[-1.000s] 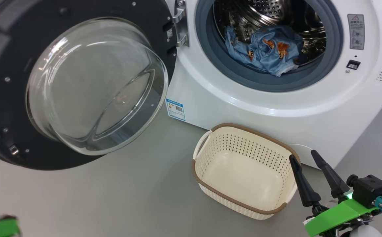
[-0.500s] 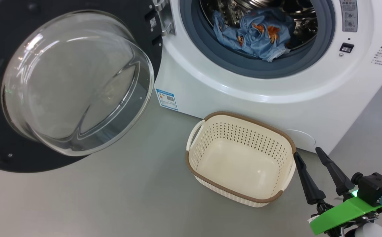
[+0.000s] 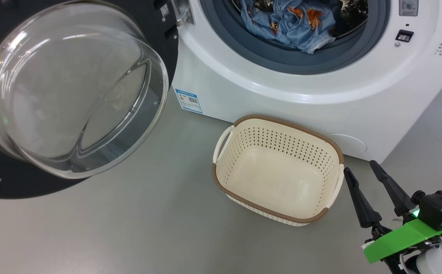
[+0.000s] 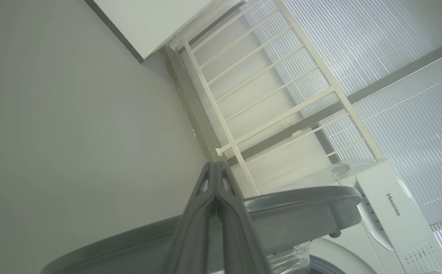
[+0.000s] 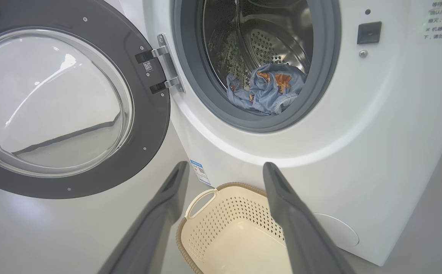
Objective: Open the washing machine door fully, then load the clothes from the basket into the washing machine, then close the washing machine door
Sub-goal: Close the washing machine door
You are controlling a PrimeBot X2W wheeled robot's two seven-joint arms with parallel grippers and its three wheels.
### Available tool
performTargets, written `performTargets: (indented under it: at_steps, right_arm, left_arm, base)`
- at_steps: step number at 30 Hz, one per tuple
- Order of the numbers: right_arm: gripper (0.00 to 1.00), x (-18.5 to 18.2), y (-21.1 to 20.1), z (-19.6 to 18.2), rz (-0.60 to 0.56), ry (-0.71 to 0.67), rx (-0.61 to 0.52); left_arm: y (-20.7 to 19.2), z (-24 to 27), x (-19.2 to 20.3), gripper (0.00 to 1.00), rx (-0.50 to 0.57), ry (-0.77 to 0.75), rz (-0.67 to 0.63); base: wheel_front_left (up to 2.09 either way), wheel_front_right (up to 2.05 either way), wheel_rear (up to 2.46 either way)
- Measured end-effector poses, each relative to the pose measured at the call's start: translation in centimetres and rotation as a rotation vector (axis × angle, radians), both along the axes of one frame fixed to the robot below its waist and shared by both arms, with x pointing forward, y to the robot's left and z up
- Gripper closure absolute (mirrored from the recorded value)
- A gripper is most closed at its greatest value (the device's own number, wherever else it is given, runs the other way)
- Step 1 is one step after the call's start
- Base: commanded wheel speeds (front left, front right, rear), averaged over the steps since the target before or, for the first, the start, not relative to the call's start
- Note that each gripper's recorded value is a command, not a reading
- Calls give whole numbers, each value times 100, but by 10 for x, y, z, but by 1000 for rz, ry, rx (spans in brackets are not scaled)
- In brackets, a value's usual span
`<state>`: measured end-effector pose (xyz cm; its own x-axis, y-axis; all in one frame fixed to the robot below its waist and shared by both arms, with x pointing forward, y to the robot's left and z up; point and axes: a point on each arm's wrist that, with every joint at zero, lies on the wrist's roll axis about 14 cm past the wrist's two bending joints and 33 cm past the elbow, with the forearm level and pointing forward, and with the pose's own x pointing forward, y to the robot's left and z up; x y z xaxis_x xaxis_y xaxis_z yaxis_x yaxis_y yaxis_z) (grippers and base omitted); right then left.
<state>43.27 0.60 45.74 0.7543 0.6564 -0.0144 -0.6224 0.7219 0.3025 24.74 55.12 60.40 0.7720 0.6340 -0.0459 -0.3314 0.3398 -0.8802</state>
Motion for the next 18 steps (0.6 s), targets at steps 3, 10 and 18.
performTargets:
  at_steps: [3,10,18]
  right_arm:
    - [0,3,-2,0,-2,-4,-4]
    - [0,4,-7,-4,-6,-2,-16]
    - [0,5,-10,-6,-11,2,-17]
  left_arm:
    - [-9,-11,11,100,-33,49,-72]
    - [-21,-26,25,100,-82,123,-178]
    - [-23,-26,33,100,-86,134,-200]
  base:
    - [0,0,0]
    - [0,0,0]
    - [0,0,0]
